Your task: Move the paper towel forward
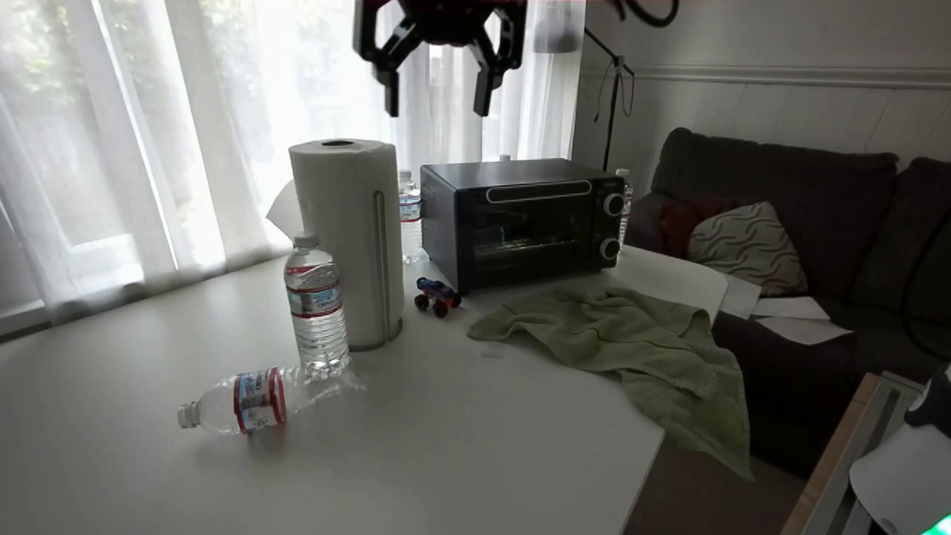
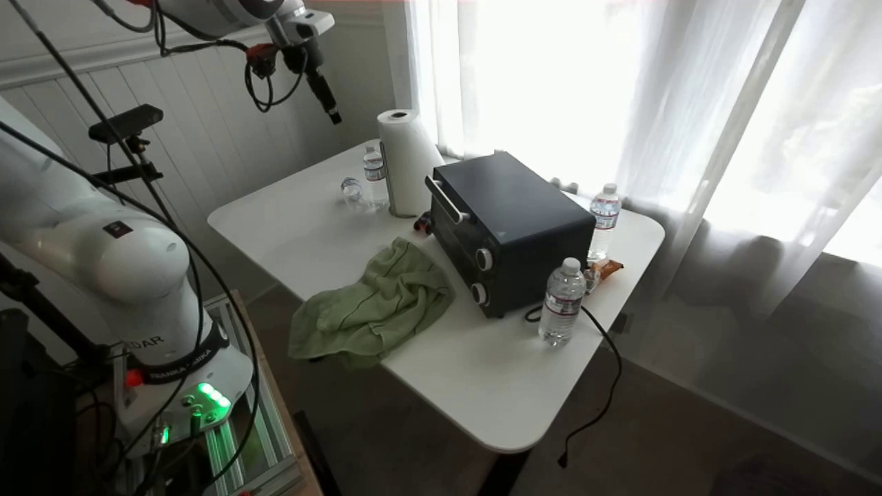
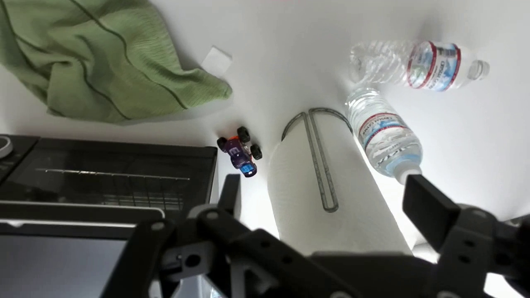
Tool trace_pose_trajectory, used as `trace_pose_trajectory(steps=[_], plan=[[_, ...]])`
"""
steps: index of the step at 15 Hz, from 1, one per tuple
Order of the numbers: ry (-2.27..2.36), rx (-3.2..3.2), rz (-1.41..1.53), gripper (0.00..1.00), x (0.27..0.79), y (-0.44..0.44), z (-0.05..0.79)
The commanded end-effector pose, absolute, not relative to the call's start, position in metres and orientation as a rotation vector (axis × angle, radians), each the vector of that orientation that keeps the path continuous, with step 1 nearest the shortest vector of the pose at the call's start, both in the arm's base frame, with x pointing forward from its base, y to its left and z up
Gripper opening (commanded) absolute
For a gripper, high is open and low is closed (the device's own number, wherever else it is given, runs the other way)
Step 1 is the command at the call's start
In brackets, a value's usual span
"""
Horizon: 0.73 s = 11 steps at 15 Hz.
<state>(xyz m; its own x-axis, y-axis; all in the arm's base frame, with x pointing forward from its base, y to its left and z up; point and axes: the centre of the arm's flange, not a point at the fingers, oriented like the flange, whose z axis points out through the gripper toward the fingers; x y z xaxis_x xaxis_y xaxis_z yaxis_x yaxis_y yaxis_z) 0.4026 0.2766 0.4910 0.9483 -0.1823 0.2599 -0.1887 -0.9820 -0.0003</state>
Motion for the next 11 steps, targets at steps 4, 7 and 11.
trace_pose_trajectory(steps=[4, 7, 11], plan=[[0.035, 3.058, 0.335, 1.0, 0.393, 0.225, 0.538], [0.132, 3.057, 0.328, 1.0, 0.391, 0.204, 0.555], [0.155, 3.055, 0.322, 1.0, 0.389, 0.208, 0.553]])
